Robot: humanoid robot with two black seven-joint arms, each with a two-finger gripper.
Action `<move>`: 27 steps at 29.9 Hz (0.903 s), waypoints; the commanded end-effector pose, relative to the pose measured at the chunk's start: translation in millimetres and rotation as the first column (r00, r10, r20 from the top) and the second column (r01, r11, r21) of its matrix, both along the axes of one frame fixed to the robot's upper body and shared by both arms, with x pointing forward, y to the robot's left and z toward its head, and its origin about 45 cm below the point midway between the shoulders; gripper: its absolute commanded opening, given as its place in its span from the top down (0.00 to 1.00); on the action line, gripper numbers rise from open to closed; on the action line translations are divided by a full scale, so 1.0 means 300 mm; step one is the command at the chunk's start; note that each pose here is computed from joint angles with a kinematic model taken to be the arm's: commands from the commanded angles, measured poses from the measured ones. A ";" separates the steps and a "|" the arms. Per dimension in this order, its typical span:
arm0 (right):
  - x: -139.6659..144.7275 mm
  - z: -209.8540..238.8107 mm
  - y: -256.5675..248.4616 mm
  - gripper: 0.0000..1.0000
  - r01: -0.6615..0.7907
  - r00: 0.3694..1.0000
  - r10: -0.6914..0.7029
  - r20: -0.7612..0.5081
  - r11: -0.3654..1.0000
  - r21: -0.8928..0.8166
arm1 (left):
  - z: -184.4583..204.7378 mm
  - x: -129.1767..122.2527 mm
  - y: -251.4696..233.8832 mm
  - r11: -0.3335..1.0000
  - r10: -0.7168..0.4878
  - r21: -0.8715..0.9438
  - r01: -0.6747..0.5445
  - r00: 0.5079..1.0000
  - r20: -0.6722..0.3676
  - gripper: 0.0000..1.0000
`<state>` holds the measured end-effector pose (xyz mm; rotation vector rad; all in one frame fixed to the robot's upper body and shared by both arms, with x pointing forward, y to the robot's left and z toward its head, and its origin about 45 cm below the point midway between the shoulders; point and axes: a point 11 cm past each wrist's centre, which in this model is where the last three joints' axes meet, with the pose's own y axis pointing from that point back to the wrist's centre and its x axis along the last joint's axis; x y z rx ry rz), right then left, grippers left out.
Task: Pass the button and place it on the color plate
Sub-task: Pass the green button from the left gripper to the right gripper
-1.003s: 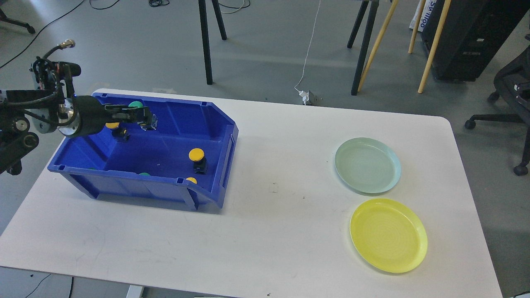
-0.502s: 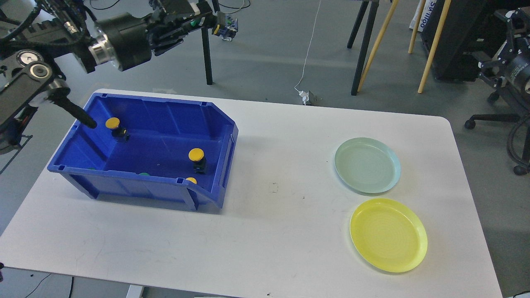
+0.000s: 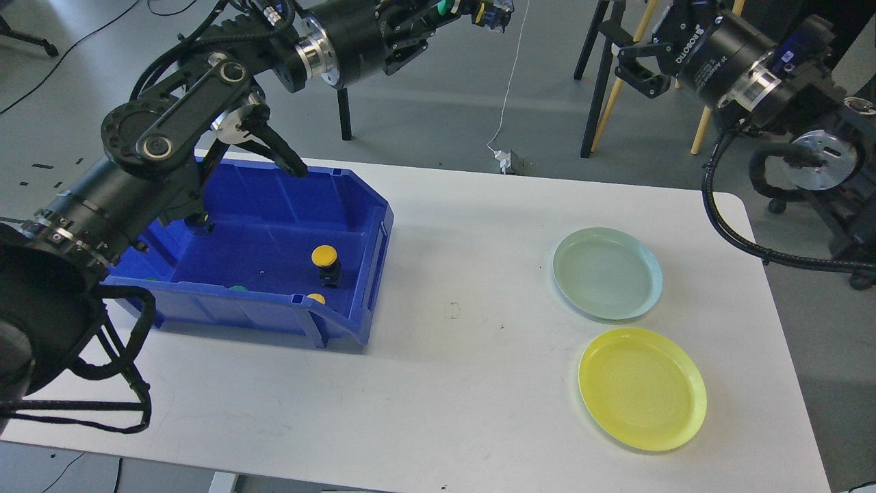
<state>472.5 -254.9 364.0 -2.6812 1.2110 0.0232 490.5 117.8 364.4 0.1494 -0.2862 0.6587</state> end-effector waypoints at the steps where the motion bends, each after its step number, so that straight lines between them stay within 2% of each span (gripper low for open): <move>1: -0.031 0.009 0.064 0.01 -0.063 0.998 0.062 0.009 0.998 0.014 | 0.001 -0.004 -0.023 1.000 -0.011 -0.008 0.011 1.000 -0.003 0.69; 13: -0.055 -0.033 0.092 0.01 -0.073 0.997 0.073 -0.014 0.997 0.013 | 0.085 -0.010 -0.069 0.997 -0.041 -0.066 0.041 0.999 0.011 0.69; 27: -0.051 -0.015 0.120 0.01 -0.062 0.998 0.062 0.000 0.998 0.030 | 0.072 -0.034 -0.140 0.994 -0.081 -0.075 0.081 0.997 -0.005 0.69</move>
